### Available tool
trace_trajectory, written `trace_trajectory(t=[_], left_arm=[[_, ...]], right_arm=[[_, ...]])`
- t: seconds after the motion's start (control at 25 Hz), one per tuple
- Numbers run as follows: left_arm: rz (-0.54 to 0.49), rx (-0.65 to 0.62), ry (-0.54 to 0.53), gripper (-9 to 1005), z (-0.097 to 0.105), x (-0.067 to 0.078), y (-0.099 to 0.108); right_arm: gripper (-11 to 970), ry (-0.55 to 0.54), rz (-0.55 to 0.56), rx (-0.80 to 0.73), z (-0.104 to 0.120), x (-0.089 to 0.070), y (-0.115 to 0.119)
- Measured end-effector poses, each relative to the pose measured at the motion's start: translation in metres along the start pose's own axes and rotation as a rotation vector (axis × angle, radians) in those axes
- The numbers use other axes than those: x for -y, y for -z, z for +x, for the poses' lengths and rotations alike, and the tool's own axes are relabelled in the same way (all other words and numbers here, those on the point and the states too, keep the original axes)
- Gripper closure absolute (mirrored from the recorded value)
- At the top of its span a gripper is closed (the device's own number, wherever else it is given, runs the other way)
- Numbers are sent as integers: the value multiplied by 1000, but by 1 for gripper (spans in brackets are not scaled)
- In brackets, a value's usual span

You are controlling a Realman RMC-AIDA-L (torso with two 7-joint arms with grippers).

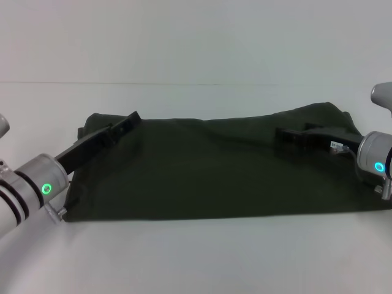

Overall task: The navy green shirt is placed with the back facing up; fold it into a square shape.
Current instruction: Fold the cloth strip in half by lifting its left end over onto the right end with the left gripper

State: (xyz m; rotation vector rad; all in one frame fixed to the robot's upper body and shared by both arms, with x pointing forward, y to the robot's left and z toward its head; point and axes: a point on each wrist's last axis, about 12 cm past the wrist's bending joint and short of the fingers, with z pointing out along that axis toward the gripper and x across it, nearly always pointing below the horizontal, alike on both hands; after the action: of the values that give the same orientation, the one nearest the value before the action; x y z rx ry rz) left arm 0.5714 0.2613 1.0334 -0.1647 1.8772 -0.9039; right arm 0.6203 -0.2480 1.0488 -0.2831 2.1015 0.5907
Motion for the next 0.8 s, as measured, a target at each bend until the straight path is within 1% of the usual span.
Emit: trace_trajectory(t=[0.12,0.36,0.56,0.8], left_arm=[[-7,1,8,103,2,-2,3],[-6,3,21,102,5,-4,8],[20,8,32,101,4,-3,11],[60,25,61,102,-3,-3,20]], right_arm=[[41,-2,46,-10,3,5,0],[42,-46,119,-11,9,19,7],[43,-94,175,-8,13,31,15],[44,-137,197,9,16,41,24]])
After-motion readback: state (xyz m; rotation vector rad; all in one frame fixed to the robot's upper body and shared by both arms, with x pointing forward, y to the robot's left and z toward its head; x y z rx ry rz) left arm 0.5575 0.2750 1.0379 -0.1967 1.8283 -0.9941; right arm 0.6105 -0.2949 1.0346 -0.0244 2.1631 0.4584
